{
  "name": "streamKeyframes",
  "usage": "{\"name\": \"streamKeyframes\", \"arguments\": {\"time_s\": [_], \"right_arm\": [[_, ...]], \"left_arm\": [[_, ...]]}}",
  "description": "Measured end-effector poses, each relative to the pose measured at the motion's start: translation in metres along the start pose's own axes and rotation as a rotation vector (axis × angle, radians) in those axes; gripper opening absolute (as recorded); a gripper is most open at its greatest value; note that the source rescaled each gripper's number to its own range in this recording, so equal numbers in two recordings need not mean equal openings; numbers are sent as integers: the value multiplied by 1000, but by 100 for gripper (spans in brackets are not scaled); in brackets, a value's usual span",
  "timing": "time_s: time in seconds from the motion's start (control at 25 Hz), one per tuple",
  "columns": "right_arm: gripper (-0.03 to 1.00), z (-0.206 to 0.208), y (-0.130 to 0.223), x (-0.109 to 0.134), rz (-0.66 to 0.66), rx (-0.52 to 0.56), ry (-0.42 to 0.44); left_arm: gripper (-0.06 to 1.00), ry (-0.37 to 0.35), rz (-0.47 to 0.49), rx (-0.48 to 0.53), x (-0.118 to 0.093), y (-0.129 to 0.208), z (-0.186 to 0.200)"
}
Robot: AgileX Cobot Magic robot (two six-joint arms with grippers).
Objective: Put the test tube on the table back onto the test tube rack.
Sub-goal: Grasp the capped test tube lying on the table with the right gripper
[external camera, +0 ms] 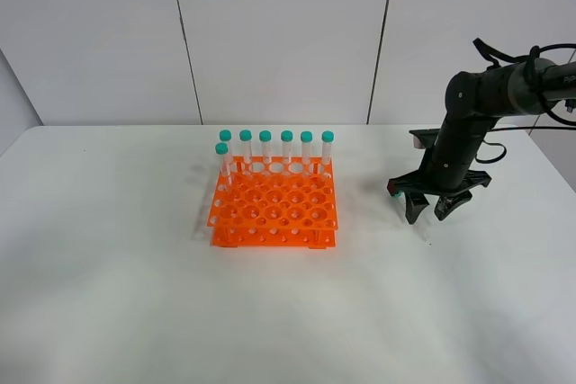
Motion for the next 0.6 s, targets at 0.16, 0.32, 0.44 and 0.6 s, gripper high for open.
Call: {"name": "streamKeyframes", "arguments": {"time_s": [0.16,0.32,0.44,0.6], "right_arm": [[63,-10,1,0,3,24,0],[63,-13,-1,0,9,15,-2],[63,-14,-1,0,9,17,-2],[63,-22,0,1,2,36,-19]], "left_arm": [[100,0,0,0,0,0,0],[100,0,0,0,0,0,0],[100,0,0,0,0,0,0],[100,0,0,0,0,0,0]]}}
Point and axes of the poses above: a point on each arm's last joint axis where the gripper is mounted, z pointing back along that axis away from the gripper, x along the wrist's bending axis when the last joint is at zero, y = z × x, the point moved 3 cm from there along -z, pointing out along that axis toward the gripper, and after that the axes turned 5 degrees about -z, right-handed, at the moved point
